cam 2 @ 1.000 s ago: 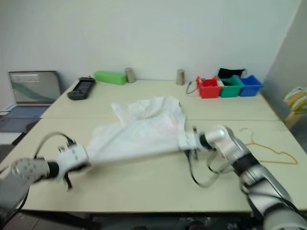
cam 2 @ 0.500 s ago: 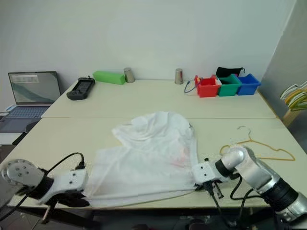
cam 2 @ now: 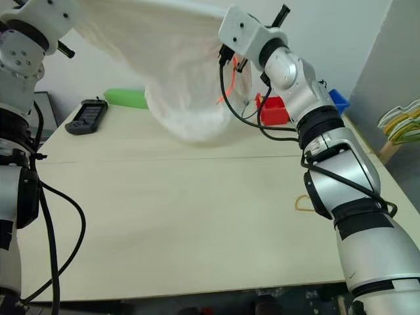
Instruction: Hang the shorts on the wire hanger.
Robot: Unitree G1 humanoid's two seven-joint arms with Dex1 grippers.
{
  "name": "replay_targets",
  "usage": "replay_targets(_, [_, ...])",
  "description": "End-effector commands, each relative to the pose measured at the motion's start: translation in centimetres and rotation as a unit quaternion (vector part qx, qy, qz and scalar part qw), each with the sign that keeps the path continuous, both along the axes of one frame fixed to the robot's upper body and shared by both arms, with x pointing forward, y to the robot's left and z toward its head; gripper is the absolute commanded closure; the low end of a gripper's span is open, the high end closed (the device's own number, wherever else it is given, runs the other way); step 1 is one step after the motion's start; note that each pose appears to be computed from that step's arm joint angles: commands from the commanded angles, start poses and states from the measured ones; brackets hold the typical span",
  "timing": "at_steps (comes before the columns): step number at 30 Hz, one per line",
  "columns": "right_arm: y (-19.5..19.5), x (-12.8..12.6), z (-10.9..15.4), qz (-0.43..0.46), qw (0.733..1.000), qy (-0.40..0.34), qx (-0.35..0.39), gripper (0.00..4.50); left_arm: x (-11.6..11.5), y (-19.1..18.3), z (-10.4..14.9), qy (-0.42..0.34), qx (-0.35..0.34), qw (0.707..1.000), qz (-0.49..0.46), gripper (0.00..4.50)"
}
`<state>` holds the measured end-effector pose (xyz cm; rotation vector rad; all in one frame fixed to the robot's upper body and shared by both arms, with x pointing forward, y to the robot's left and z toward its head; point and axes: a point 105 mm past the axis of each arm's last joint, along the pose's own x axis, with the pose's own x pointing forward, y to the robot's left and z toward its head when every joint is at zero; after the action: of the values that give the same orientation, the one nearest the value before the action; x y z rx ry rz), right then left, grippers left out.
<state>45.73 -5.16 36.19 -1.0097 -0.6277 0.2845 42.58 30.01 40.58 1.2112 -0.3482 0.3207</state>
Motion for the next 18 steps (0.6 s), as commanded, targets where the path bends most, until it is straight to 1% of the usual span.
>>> replay_targets(1, [-1.5,1.0,-3.7,-0.008,0.999,0.051,-0.013,4.5,-0.8,4.0,-2.6,0.046,-0.011,0.998,0.045,4.45])
replay_targets(3, [-0.8,0.9,-6.3,0.02,0.994,0.096,-0.038,4.5,-0.5,4.5,-4.8,0.09,-0.023,0.995,0.034,4.45])
replay_targets(5, [-0.5,0.7,-7.8,0.045,0.991,0.119,-0.039,4.5,-0.7,4.9,-5.9,0.108,-0.028,0.993,0.03,4.45])
replay_targets(6, [0.0,0.4,-10.3,0.065,0.982,0.164,-0.072,4.5,-0.6,5.0,-7.9,0.162,-0.035,0.986,0.021,4.45])
replay_targets(7, [0.2,-0.1,-13.7,0.091,0.964,0.223,-0.111,4.5,-0.7,4.8,-11.9,0.273,-0.027,0.962,-0.003,4.45])
replay_targets(8, [0.3,-0.7,-16.0,0.108,0.948,0.264,-0.137,4.5,-1.3,4.6,-14.9,0.353,-0.023,0.935,-0.02,4.45])
replay_targets(9, [0.1,-1.6,-18.4,0.129,0.928,0.304,-0.172,4.5,-2.5,4.4,-17.8,0.427,-0.038,0.902,-0.039,4.45])
replay_targets(10, [-0.1,-2.6,-20.3,0.149,0.908,0.338,-0.196,4.5,-4.0,3.9,-20.1,0.487,-0.039,0.87,-0.062,4.45])
replay_targets(11, [-0.4,-3.7,-21.8,0.169,0.89,0.362,-0.22,4.5,-5.4,3.4,-21.7,0.53,-0.038,0.844,-0.079,4.45])
replay_targets(12, [-0.6,-4.5,-22.7,0.183,0.877,0.377,-0.236,4.5,-6.5,3.0,-22.7,0.557,-0.036,0.825,-0.089,4.45])
replay_targets(14, [-1.1,-6.4,-24.1,0.212,0.851,0.405,-0.257,4.5,-7.6,2.7,-23.2,0.568,-0.039,0.817,-0.09,4.45])
replay_targets(16, [-1.9,-8.8,-25.3,0.238,0.823,0.435,-0.276,4.5,-8.8,2.4,-23.7,0.584,-0.036,0.806,-0.088,4.45])
replay_targets(18, [-2.4,-10.2,-25.6,0.247,0.811,0.45,-0.28,4.5,-9.5,2.2,-24.1,0.596,-0.036,0.797,-0.088,4.45])
